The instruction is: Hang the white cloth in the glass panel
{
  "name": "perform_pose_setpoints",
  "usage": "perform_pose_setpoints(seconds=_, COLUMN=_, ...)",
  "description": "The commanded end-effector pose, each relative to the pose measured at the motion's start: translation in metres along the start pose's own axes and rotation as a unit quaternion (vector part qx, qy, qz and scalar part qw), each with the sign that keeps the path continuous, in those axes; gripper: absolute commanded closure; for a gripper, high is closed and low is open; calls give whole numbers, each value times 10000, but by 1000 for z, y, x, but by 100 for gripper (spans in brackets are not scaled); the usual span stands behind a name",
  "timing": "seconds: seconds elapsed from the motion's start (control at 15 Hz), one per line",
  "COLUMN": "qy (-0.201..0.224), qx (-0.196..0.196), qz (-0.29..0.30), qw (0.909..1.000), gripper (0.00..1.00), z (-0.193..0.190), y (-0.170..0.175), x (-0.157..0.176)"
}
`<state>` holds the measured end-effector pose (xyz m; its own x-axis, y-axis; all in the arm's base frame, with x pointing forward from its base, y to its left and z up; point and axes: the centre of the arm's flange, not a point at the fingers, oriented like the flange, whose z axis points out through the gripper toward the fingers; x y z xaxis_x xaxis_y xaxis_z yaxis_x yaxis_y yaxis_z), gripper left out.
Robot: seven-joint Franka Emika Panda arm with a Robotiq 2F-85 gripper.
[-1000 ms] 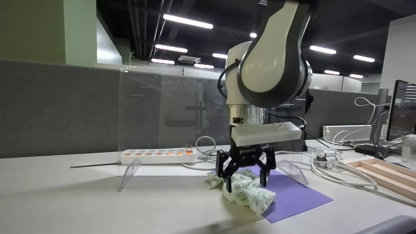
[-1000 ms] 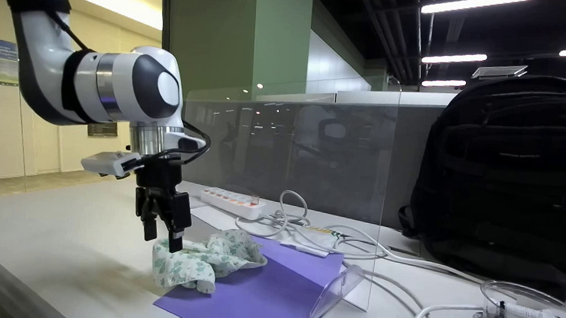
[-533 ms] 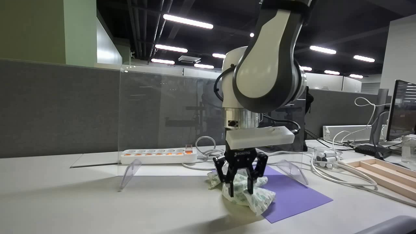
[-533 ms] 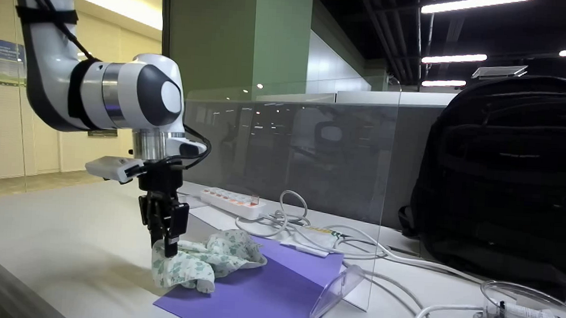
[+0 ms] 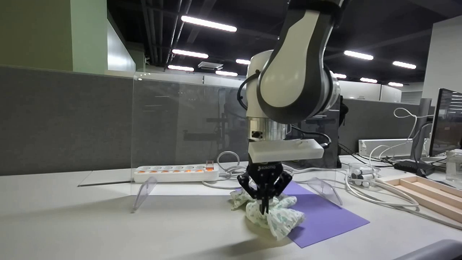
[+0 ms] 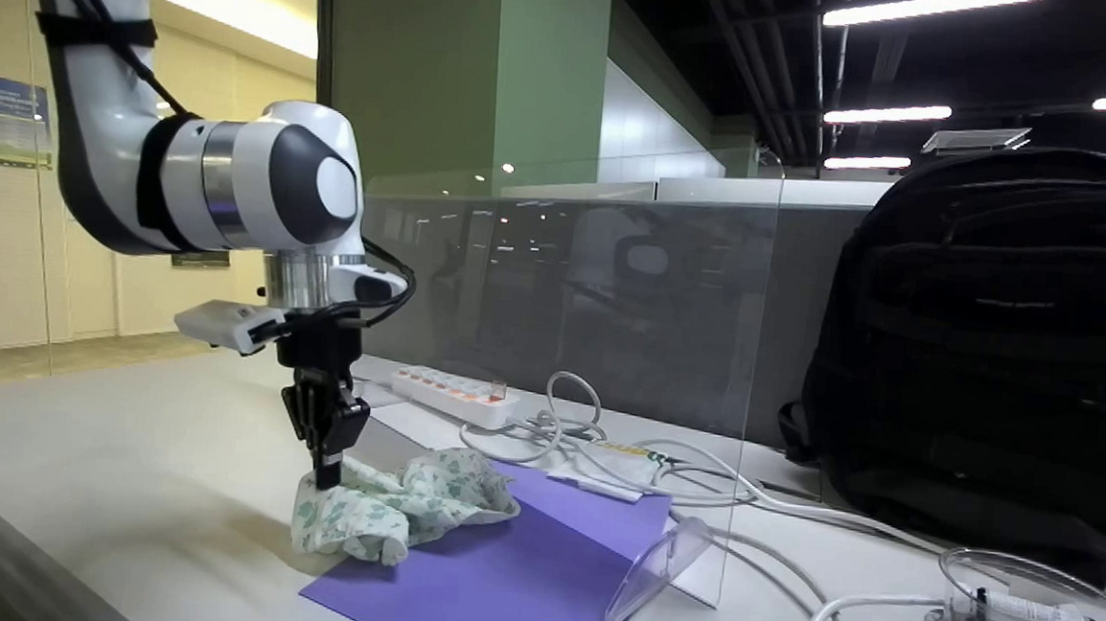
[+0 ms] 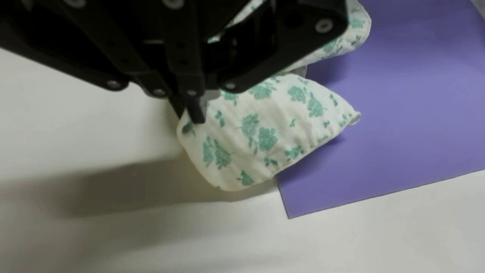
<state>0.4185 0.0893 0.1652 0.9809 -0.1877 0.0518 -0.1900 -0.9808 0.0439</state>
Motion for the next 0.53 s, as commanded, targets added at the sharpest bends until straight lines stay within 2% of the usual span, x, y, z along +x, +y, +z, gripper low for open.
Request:
perform_pose_setpoints(seconds=0.0, qy=151, qx=64, qz=180, qw=9997, gripper=100, z=-19, y=-3, x=8)
perform_pose_setpoints(seconds=0.2, qy=347, qx=113, qz=289, qw=9989, gripper=100, z=-44, y=-7, x=24)
perform_pose_setpoints(seconds=0.47, qy=676, qx=349, qz=499, qw=9959, gripper=100, z=-101, y=-14, x=50)
